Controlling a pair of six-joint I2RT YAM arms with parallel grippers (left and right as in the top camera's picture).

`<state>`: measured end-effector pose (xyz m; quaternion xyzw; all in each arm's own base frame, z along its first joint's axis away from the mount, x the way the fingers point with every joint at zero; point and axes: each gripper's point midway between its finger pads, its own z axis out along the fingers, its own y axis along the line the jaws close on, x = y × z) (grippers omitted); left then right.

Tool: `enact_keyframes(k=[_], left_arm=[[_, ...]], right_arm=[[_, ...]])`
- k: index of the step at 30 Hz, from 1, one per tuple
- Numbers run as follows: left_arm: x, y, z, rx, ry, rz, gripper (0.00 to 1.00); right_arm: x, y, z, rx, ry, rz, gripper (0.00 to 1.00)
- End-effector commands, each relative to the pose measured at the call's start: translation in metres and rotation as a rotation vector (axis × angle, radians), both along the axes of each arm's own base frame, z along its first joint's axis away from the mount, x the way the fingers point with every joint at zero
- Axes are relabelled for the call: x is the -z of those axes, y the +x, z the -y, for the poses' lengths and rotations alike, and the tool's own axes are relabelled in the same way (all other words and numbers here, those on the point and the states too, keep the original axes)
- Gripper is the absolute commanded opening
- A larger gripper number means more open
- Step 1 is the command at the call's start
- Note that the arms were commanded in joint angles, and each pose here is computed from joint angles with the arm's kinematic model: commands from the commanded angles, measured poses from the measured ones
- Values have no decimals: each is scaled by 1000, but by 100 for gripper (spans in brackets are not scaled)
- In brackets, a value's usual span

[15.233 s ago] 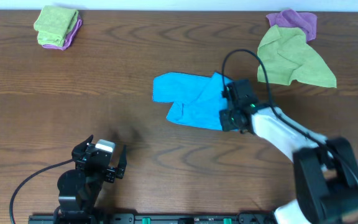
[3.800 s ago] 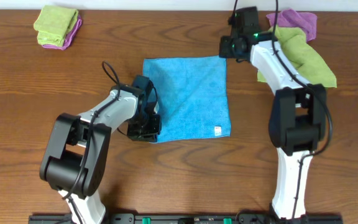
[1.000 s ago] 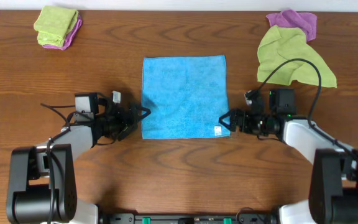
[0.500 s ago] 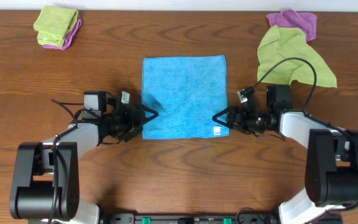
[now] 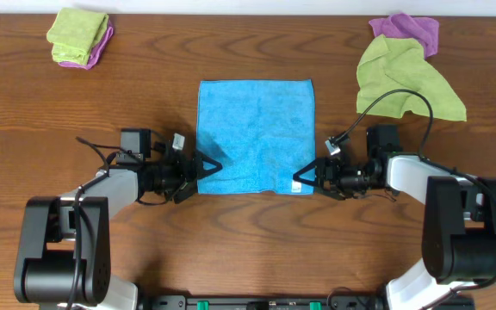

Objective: Fold the cloth
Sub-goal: 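Close both grippers on the near corners of the blue cloth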

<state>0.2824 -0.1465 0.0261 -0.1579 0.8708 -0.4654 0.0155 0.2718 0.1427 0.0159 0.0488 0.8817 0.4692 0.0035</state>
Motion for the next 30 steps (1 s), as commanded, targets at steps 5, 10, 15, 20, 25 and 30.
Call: enact_keyframes(k=[5,10,15,20,25,30], left_arm=[[47,-25,-28,-43,159,-121,89],[47,-26,-28,-43,160,-124,59],[47,-27,-28,-42,160,-131,39],[49,-29,-30,-45,173,-139,32],[50,-29,-31,-46,180,-143,19],[51,-30,-31,-47,183,-146,6]], right_arm=[[77,-42,47,-16,-383,-151,78],[77,-41,47,-15,-384,-147,56],[77,-40,47,-13,-384,-141,46],[77,-39,47,-13,-384,-139,36],[77,-37,47,-4,-384,-137,19],[77,-35,47,4,-384,-134,12]])
